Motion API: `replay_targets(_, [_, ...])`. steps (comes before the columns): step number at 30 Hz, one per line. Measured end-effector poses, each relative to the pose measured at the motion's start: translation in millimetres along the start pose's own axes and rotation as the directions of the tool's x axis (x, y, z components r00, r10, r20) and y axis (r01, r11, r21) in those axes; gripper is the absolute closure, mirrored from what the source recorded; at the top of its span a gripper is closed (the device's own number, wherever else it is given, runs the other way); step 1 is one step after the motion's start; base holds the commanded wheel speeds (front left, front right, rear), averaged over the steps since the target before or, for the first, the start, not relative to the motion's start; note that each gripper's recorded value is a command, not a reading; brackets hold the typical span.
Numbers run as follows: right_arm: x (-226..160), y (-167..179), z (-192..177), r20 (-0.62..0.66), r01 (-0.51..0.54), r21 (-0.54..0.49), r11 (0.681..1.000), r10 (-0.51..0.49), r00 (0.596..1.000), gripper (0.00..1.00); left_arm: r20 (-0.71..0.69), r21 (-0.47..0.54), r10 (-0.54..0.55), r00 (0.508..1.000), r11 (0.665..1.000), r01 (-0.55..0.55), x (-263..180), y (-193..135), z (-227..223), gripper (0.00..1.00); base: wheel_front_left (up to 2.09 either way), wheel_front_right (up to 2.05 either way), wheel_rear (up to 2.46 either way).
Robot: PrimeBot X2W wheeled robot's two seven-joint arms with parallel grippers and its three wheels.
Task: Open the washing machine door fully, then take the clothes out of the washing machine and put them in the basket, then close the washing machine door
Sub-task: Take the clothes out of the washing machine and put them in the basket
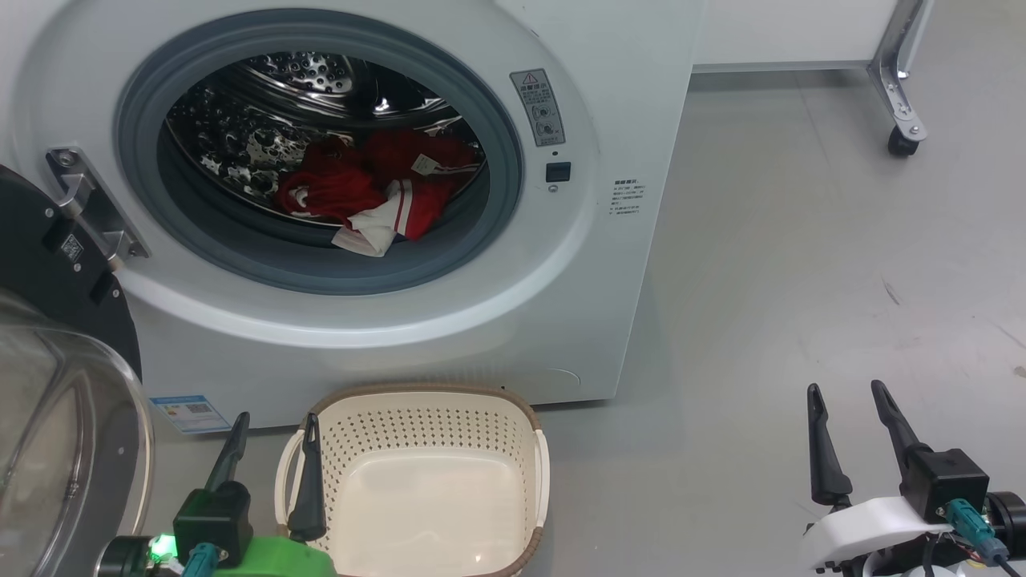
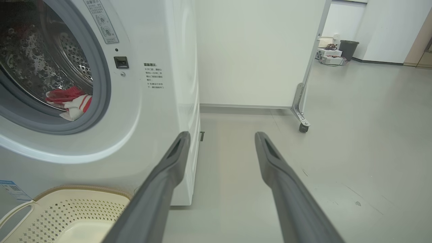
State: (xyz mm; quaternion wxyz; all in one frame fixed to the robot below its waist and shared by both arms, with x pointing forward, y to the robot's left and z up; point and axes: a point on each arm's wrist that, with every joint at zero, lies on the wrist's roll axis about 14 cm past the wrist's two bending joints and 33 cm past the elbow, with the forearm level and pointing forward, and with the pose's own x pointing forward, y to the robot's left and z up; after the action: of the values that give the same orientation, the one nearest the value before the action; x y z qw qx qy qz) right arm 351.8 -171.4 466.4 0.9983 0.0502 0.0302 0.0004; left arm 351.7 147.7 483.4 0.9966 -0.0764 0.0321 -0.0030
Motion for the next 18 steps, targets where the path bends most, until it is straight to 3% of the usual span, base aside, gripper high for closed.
replay_targets(18, [-1.0, -0.1, 2.1, 0.007, -0.001, 0.000, 1.000, 0.001, 1.000, 0.00, -0.004, 0.001, -0.007, 1.000, 1.000, 0.007, -1.6, -3.2, -1.2, 0.00, 0.03, -0.03, 0.00])
